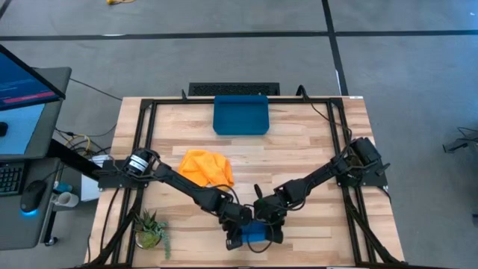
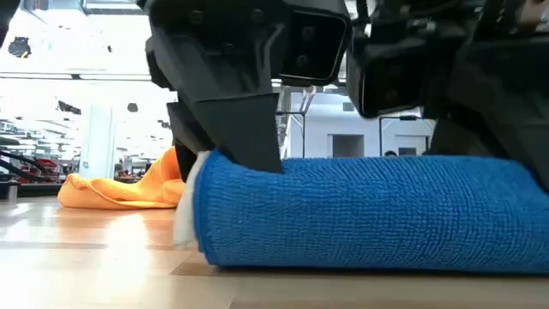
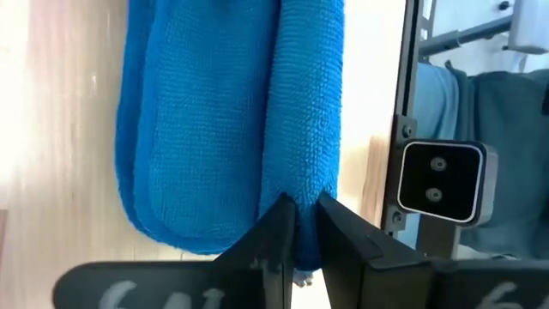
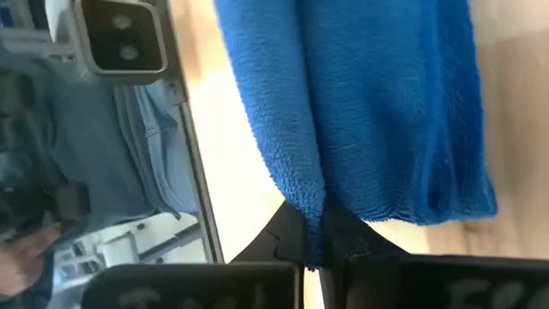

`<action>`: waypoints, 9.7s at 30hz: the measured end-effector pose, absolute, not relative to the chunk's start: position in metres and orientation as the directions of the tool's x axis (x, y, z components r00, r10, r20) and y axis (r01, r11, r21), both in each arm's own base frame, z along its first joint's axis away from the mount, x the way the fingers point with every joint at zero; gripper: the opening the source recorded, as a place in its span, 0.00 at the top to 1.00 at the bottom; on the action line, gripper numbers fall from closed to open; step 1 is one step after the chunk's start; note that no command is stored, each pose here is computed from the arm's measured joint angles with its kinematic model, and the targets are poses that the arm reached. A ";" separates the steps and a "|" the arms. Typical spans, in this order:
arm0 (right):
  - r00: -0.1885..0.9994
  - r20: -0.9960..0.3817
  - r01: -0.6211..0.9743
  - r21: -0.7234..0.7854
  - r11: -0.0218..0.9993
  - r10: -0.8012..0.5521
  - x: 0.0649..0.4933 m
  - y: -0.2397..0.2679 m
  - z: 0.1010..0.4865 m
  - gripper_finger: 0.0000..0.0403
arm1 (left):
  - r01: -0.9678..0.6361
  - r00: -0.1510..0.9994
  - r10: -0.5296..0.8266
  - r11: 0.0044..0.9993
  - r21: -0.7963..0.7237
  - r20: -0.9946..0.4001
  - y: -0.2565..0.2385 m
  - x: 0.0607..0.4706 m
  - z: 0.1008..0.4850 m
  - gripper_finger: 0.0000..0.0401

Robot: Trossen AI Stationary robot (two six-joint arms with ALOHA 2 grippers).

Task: Roll microfiber towels into tight, uniform cylinder then place into a basket
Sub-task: Roll the blue microfiber towel, then put the blue microfiber towel into the bin

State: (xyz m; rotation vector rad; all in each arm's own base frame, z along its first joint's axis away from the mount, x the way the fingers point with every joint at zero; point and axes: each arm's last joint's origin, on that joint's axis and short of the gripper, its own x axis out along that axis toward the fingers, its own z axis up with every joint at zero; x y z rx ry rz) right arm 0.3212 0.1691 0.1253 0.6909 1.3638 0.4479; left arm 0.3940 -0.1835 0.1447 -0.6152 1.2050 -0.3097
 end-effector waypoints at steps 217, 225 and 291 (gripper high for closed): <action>0.466 -0.881 0.044 0.117 0.992 0.084 0.290 0.181 0.118 0.83 | 0.015 0.486 -0.005 1.000 0.003 -0.874 -0.168 0.393 0.123 0.69; 0.466 -0.880 0.043 0.121 0.992 0.088 0.291 0.182 0.118 0.83 | 0.037 0.495 -0.009 0.999 0.010 -0.869 -0.171 0.393 0.132 0.69; 0.613 -0.789 -0.090 -0.020 0.996 0.040 0.249 0.200 0.184 0.69 | -0.357 0.514 -0.066 0.890 -0.283 -0.856 -0.138 0.388 0.128 0.69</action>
